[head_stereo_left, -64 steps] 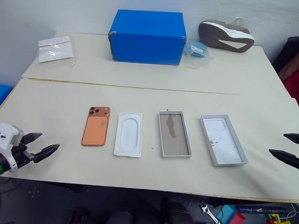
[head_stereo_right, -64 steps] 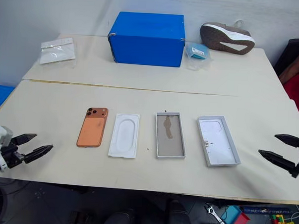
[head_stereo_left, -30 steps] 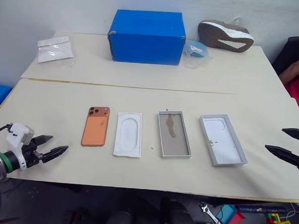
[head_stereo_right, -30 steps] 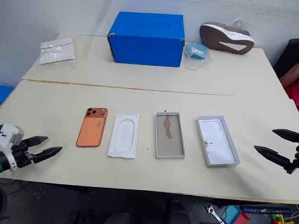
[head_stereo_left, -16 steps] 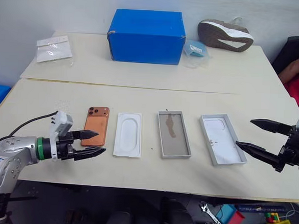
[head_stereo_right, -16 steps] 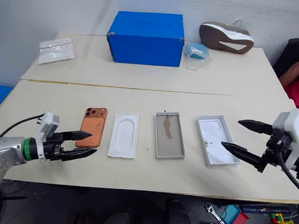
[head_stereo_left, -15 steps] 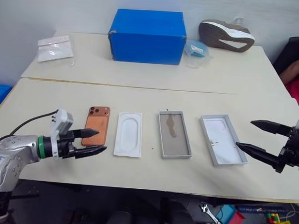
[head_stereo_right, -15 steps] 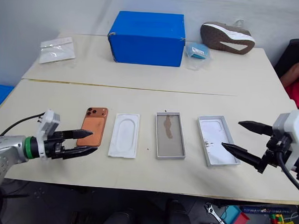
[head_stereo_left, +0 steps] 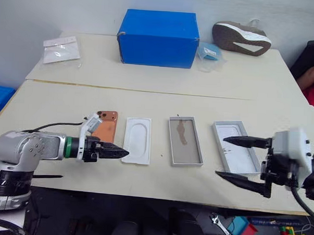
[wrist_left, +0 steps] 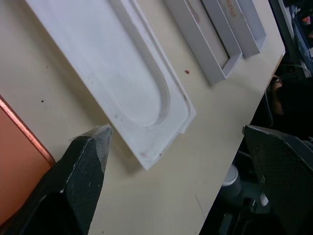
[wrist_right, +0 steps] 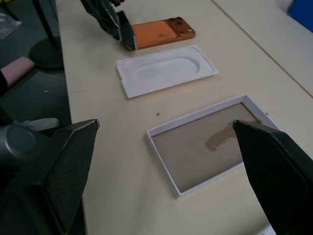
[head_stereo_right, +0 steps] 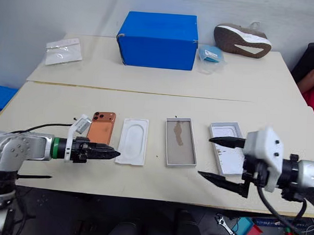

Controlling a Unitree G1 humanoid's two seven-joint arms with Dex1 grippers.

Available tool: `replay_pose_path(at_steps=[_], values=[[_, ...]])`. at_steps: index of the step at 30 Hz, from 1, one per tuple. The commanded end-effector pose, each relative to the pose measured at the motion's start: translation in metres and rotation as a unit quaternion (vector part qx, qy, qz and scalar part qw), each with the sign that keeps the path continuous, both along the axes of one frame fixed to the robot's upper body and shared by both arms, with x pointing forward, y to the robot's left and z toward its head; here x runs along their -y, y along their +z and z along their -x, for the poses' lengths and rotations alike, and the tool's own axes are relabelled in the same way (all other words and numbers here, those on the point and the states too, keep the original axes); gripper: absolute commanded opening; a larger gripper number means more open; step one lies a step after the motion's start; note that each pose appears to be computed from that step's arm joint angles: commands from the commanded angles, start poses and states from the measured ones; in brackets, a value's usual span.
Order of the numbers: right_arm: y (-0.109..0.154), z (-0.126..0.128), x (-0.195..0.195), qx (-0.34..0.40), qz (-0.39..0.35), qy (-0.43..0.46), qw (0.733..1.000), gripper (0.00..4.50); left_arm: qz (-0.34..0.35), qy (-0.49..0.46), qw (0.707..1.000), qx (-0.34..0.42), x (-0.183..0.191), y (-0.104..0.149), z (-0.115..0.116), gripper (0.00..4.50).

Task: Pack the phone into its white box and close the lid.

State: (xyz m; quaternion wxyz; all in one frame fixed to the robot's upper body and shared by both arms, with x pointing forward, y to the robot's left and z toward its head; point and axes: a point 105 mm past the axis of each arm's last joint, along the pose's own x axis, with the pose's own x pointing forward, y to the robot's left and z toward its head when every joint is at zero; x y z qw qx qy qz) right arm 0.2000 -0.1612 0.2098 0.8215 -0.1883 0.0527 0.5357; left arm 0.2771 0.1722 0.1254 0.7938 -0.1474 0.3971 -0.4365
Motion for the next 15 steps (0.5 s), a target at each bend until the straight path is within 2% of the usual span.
replay_pose_path(at_steps=[1,10,11,13,15], values=[[-0.005,0.001,-0.009,0.015,0.019,0.025,0.999,4.48,-0.032,0.008,0.999,-0.016,-0.001,-0.007,-0.005,4.50],[-0.012,-0.008,-0.017,0.027,0.012,0.033,0.999,4.48,0.005,-0.002,0.998,-0.064,0.019,-0.007,-0.016,4.50],[-0.012,-0.008,-0.018,0.027,0.011,0.031,0.999,4.50,0.003,-0.004,0.998,-0.068,0.021,-0.009,-0.016,4.20],[-0.014,-0.008,-0.019,0.027,0.010,0.030,0.999,4.50,-0.004,-0.005,0.997,-0.073,0.024,-0.014,-0.017,3.94],[-0.014,-0.008,-0.019,0.028,0.006,0.026,0.999,4.50,-0.010,-0.007,0.997,-0.079,0.025,-0.019,-0.018,3.33]])
